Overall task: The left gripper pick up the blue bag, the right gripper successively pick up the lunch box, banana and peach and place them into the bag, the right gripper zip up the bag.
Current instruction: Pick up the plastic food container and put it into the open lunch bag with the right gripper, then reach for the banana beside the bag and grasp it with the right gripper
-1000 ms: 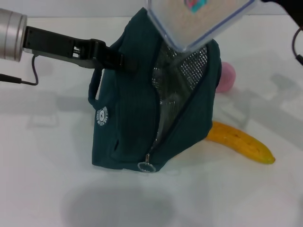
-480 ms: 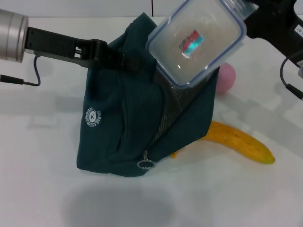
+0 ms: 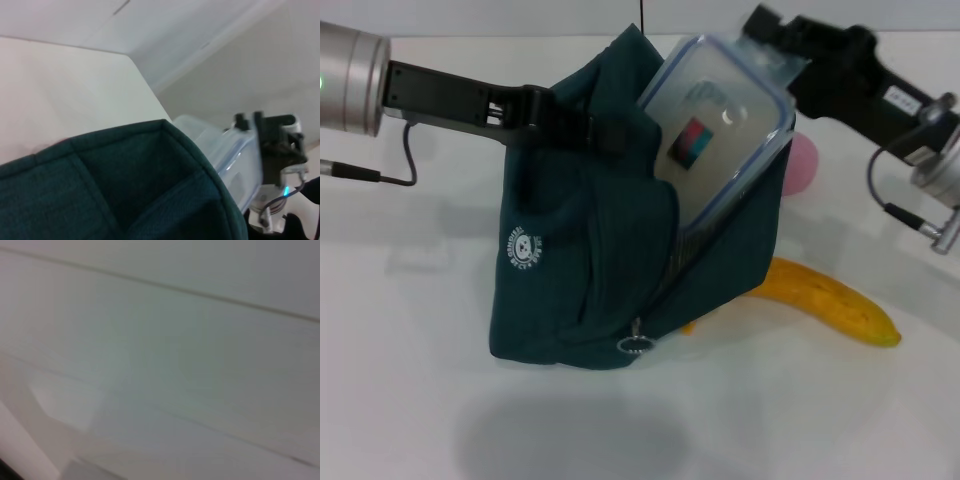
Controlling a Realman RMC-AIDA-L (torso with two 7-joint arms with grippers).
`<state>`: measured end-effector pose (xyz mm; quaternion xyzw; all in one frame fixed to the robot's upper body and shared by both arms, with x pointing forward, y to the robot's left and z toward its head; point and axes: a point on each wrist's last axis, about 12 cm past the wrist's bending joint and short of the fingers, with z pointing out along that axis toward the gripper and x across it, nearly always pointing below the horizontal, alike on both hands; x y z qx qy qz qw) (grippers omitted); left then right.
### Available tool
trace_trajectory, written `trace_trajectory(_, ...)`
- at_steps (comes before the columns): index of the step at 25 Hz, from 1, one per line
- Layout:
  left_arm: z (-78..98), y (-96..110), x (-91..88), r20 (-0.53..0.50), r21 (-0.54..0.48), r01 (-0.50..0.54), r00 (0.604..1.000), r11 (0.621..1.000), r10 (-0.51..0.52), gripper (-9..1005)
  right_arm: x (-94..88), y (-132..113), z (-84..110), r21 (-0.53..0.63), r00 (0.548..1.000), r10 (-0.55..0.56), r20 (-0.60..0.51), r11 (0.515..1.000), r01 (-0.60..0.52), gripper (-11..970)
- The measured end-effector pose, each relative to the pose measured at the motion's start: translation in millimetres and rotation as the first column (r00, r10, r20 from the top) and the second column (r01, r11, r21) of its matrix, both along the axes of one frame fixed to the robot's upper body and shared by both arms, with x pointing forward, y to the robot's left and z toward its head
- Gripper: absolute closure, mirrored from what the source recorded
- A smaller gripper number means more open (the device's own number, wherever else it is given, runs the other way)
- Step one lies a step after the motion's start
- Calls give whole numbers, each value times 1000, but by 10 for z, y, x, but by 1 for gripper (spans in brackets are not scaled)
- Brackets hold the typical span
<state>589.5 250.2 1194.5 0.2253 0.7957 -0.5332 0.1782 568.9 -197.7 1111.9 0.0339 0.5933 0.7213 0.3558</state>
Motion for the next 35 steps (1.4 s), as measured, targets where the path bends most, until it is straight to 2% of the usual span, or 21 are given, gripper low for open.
trace_trajectory(10,0,-20,13,-3,-14,6,1000,1000,-6,956,100,274,-75,-155,999,27,-44,987,-34,876)
trace_trajectory(13,-2,-12,11,-3,-14,4,1000,1000,-4,956,83,344,-88,-192,999,41,-26,980,-45,876)
trace_trajectory(15,-8,0,6,-5,-13,1,1000,1000,-1,956,75,354,-71,-194,999,47,0,980,-46,876)
trace_trajectory(23,-20,30,-4,-8,-12,-7,1000,1000,7,956,18,233,-59,-138,999,5,38,990,0,768)
trace_trajectory(28,-16,90,-9,-4,-16,-27,1000,999,27,956,-65,-23,-47,-81,994,-55,98,995,63,578)
trace_trajectory(31,-8,136,-1,0,-20,-48,999,999,48,956,-144,-242,-3,-73,968,-108,225,989,127,446)
trace_trajectory(33,-18,162,1,0,-18,-62,998,998,62,956,-190,-421,70,-98,921,-126,369,980,174,351)
trace_trajectory(35,-26,187,2,1,-15,-75,997,997,75,956,-191,-556,147,-131,884,-108,454,974,186,269)
